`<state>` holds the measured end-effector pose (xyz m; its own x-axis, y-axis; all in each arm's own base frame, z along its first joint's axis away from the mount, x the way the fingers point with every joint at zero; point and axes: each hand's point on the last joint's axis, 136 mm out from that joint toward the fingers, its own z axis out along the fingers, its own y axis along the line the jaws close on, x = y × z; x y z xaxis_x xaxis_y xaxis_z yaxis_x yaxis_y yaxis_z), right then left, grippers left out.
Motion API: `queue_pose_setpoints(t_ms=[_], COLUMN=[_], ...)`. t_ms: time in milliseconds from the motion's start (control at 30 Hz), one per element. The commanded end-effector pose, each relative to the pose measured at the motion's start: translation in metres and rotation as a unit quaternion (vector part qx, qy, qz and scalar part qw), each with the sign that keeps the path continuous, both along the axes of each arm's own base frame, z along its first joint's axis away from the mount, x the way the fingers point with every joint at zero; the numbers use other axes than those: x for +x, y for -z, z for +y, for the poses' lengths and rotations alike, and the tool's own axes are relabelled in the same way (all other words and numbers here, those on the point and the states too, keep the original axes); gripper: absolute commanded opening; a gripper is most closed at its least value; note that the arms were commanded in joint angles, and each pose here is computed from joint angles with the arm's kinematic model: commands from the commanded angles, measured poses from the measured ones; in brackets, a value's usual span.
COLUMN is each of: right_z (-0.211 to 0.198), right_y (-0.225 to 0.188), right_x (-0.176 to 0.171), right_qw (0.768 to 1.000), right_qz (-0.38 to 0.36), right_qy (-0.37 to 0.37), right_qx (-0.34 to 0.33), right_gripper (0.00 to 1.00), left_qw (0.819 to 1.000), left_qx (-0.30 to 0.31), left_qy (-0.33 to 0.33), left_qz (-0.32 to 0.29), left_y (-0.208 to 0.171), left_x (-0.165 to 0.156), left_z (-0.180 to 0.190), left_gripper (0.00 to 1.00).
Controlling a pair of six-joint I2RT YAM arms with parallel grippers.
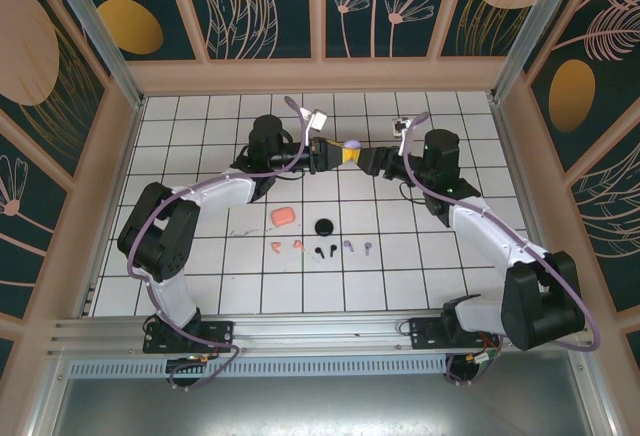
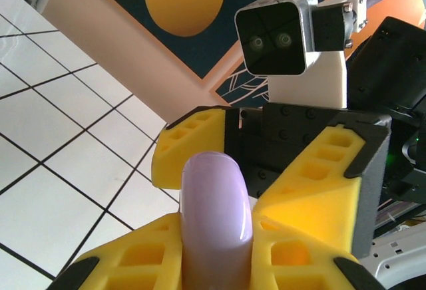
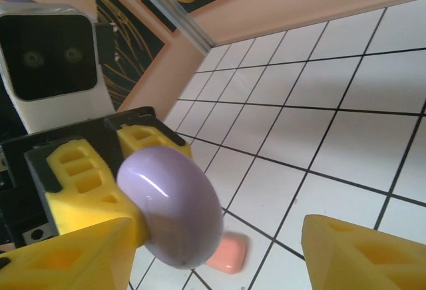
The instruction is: Insert the wireless bluetooth earbuds into the charging case
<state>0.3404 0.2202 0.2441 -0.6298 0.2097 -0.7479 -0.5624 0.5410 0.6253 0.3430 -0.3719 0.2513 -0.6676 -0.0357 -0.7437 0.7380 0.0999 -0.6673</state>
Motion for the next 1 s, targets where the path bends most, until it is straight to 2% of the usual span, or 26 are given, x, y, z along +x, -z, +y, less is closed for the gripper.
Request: queue_pose_setpoints(t_ms=[0, 167, 267, 400, 600, 967], right_z=[-0.009, -0.026, -0.030, -0.030, -0.024, -0.011], right_y=[0.000, 0.019, 0.017, 0.003, -0.031, -0.040], right_x=[0.013, 0.022, 0.019, -0.004, -0.039, -0.027], right_qw=[1.000, 0.999, 0.999, 1.000, 0.998, 0.998], right_qz=[-0.012, 0.012, 0.018, 0.008, -0.030, -0.036], right_qy=[0.026, 0.052, 0.049, 0.028, -0.005, -0.008], right_qx=[-0.009, -0.005, 0.001, 0.004, 0.056, 0.043], right_gripper=[0.64, 0.60, 0.59, 0.59, 0.58, 0.51], left_qw=[0.999, 0.998, 0.997, 0.998, 0.997, 0.998], left_qx=[-0.028, -0.040, -0.042, -0.040, -0.043, -0.044], left_qy=[0.024, 0.032, 0.032, 0.032, 0.034, 0.029], left_qz=[-0.035, -0.044, -0.047, -0.046, -0.045, -0.039], left_y=[-0.034, -0.047, -0.050, -0.048, -0.049, -0.048], left_x=[-0.015, -0.022, -0.024, -0.025, -0.026, -0.024], left_z=[0.002, 0.004, 0.004, 0.004, 0.000, -0.007], left_gripper=[0.00, 0.00, 0.00, 0.00, 0.00, 0.00])
